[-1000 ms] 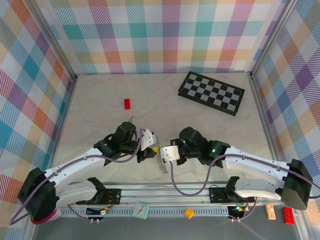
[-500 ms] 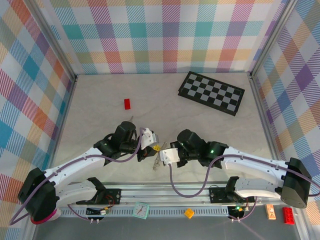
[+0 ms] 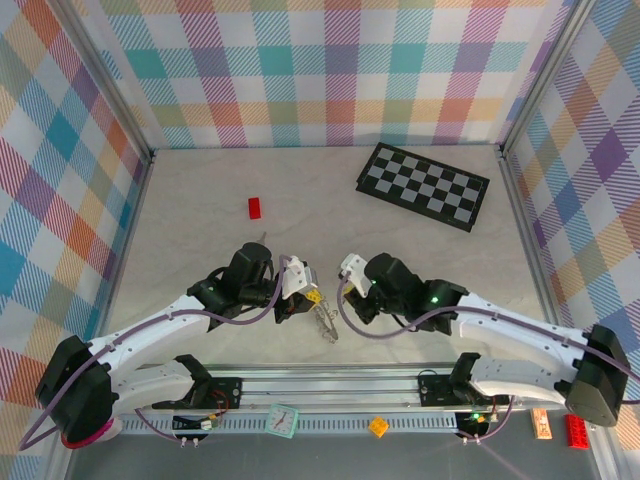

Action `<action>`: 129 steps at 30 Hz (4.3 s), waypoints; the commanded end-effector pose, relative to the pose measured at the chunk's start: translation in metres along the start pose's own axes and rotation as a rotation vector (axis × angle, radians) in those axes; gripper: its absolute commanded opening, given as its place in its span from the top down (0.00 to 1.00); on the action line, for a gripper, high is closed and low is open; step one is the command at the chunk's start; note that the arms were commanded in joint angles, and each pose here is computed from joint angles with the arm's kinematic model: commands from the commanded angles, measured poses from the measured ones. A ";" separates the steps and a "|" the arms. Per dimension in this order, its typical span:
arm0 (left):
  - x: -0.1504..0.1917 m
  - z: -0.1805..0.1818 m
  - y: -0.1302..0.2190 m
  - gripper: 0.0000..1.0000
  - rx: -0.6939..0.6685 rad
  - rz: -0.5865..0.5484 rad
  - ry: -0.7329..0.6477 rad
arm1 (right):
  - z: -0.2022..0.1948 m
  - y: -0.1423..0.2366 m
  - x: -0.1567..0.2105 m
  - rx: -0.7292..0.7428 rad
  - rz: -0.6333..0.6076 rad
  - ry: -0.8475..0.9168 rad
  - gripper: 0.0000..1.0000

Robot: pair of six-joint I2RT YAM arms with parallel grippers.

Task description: Put the keys on the keyring

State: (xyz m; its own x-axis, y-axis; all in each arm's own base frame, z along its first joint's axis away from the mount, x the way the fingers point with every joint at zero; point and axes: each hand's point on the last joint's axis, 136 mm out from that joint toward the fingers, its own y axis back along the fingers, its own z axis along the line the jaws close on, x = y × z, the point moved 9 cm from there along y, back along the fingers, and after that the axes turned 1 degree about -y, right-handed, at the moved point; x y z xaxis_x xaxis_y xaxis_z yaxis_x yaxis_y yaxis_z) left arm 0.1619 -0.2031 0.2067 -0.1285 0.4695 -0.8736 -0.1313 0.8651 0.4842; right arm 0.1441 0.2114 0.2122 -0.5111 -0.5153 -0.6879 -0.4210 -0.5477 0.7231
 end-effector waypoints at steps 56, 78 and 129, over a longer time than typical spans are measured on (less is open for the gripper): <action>-0.013 -0.002 0.006 1.00 -0.006 -0.052 -0.038 | -0.075 -0.079 0.053 0.010 0.562 -0.690 0.71; -0.012 -0.002 0.005 1.00 -0.004 -0.048 -0.037 | -0.074 -0.092 0.050 -0.043 0.631 -0.660 0.88; -0.012 -0.001 0.005 1.00 -0.008 -0.045 -0.034 | -0.072 -0.092 0.051 -0.086 0.683 -0.627 0.88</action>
State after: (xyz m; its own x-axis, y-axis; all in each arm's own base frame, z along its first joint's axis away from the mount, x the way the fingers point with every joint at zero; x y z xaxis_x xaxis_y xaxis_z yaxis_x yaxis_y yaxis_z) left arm 0.1621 -0.2023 0.2085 -0.1232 0.4674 -0.8754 -0.1439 0.8644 0.4818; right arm 0.2073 0.1865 0.1029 -0.9520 -0.3016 0.0517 0.1486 -0.3079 0.9397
